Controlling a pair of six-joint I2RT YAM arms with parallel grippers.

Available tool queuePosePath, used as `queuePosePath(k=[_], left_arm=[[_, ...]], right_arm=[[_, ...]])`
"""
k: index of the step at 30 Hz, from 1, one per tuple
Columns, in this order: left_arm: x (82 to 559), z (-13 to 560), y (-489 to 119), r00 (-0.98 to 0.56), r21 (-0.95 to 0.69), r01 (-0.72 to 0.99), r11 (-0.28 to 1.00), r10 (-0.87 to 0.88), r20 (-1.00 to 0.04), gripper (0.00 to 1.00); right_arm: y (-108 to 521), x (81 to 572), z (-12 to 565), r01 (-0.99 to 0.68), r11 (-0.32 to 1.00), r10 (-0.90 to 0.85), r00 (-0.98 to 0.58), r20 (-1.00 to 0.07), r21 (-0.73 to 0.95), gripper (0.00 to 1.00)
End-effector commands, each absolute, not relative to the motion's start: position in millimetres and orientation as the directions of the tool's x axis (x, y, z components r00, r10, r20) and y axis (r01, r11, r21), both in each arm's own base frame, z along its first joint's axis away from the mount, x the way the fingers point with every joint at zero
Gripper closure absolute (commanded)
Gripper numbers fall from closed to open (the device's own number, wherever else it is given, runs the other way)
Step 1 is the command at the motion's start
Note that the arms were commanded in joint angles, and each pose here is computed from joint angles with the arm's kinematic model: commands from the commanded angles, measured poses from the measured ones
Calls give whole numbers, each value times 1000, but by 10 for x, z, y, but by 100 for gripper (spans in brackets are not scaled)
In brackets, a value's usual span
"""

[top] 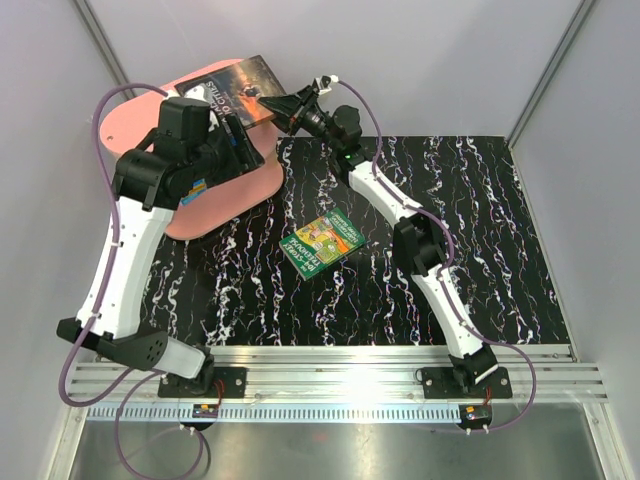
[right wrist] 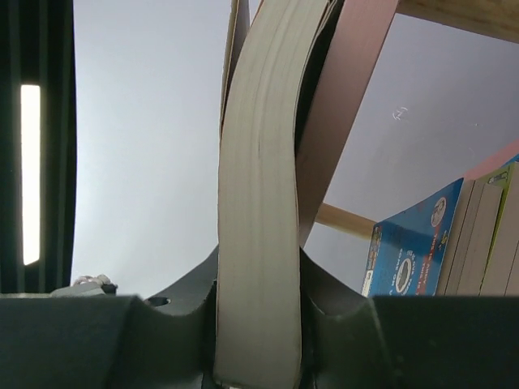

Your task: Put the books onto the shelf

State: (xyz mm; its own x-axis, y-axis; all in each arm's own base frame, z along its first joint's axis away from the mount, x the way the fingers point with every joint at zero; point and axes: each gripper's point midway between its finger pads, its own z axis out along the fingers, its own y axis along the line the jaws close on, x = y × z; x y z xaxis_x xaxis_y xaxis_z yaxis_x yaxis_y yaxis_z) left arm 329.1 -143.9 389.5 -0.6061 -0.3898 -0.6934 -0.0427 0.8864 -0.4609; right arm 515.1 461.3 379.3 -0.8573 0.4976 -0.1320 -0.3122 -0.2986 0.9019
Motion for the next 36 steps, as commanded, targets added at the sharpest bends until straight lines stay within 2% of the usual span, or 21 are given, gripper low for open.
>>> queuePosePath(k=[1, 13, 17, 18, 19, 20, 21, 23, 24, 29, 36], left_arm=[[3201, 3999, -1393, -573, -481, -6, 877, -397, -717, 30], [2953, 3716, -1216, -597, -473, -64, 879, -413, -687, 31], [2783, 3640, -1172, -603, -489, -73, 869, -429, -672, 31], [2746, 3595, -1170, -610, -493, -78, 867, -432, -664, 31], [2712, 3573, -1182, -613, -506, -78, 859, -442, -655, 31], [2624, 3502, -1165, -620, -508, -83, 857, -444, -647, 31], [2593, 3474, -1154, -620, -512, -86, 855, -448, -644, 31], [2498, 3410, -1120, -621, -515, -94, 852, -455, -638, 31], [2472, 3416, -1111, -619, -516, -93, 851, -455, -639, 31], [2390, 3487, -1064, -616, -497, -70, 865, -429, -660, 31], [2428, 3548, -1127, -626, -504, -27, 863, -408, -665, 30]], right_arm=[[4408, 4910, 4518, -422, -360, 518, -832, -198, 832, 91], [4464, 4886, 4928, -442, -332, 619, -769, -161, 833, 100], [4577, 4751, 5047, -458, -295, 636, -749, -186, 838, 100], [4613, 4724, 5055, -490, -255, 650, -725, -227, 834, 100], [4629, 4715, 5075, -484, -217, 665, -709, -235, 848, 93], [4653, 4682, 5097, -495, -191, 675, -693, -252, 848, 68], [4750, 4586, 5108, -520, -155, 682, -672, -290, 840, 52], [4774, 4543, 5166, -526, -110, 714, -632, -301, 843, 14], [4803, 4522, 5167, -537, -87, 722, -615, -319, 839, 1], [4865, 4478, 5163, -529, -88, 724, -616, -310, 844, 0], [4897, 4366, 5039, -540, -21, 669, -633, -390, 842, 0]])
